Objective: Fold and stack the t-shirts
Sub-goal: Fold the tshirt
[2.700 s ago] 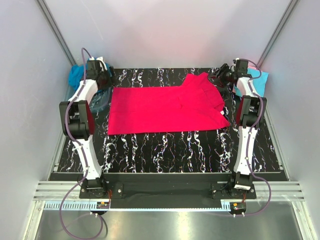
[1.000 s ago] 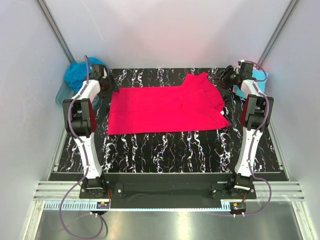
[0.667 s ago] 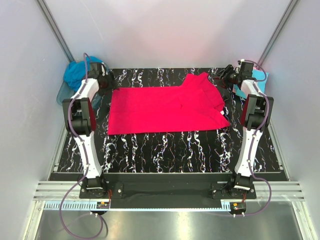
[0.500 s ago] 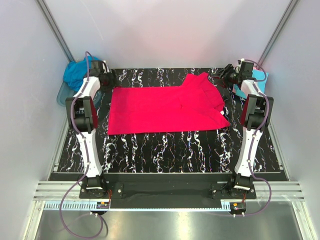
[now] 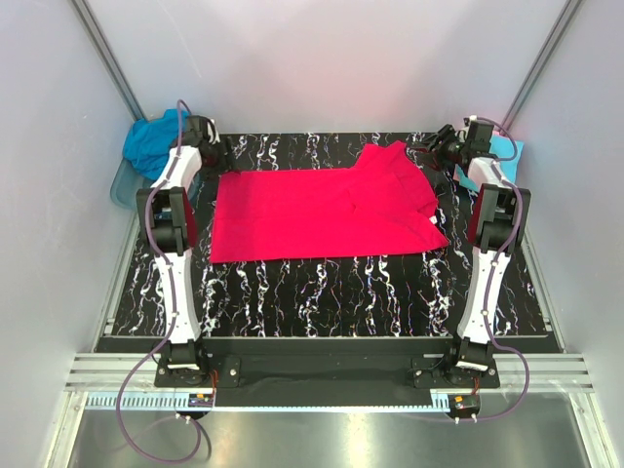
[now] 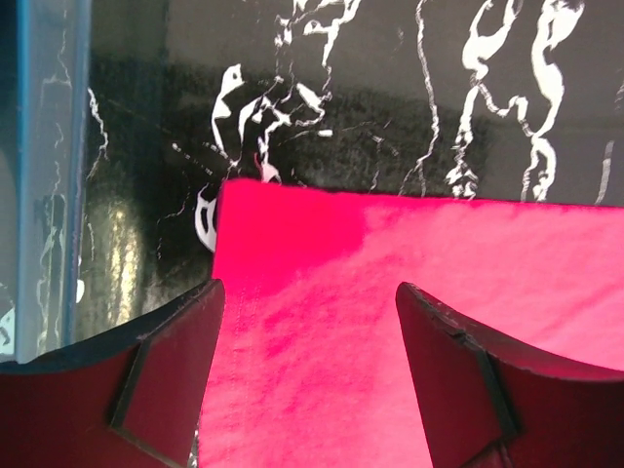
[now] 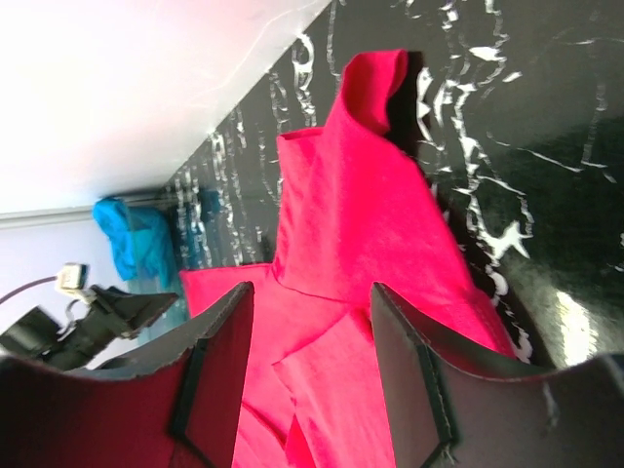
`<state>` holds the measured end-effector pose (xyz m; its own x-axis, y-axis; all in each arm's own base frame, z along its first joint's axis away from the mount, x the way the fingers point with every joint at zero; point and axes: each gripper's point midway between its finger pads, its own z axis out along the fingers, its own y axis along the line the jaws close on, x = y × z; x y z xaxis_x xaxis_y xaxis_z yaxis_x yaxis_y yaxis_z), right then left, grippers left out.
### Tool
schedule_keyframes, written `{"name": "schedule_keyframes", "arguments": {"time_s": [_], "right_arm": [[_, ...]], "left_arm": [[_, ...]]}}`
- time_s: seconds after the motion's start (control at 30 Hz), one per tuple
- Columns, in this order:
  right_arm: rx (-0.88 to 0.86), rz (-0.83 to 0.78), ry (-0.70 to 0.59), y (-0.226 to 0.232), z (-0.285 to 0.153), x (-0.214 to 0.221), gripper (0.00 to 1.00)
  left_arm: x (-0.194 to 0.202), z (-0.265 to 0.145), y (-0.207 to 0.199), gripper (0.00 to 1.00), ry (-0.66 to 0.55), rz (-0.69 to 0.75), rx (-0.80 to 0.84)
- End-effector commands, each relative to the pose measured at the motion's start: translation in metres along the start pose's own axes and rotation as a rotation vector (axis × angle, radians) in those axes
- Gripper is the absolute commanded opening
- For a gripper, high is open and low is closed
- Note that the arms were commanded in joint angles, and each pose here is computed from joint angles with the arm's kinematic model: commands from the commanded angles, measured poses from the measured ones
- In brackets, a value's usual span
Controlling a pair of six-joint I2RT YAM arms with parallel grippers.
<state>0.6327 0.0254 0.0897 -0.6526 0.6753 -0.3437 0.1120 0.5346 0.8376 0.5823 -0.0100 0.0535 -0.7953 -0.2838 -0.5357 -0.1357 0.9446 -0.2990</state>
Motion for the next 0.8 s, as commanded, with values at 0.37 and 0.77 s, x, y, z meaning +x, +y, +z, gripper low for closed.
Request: {"name": "schedule_keyframes", "arguments": {"time_s": [0.37, 0.77], "right_arm": [[-0.197, 0.004, -0.012, 0.038, 0.002, -0.009, 0.6], [-0.174, 0.009, -0.019, 0.028, 0.008, -0.011, 0.6]], "left_arm": [[0.021, -0.002, -0.006, 0.78, 0.05, 0.124, -0.026], [-0.013, 0.005, 0.012, 0.78, -0.039, 0.101, -0.038]]}}
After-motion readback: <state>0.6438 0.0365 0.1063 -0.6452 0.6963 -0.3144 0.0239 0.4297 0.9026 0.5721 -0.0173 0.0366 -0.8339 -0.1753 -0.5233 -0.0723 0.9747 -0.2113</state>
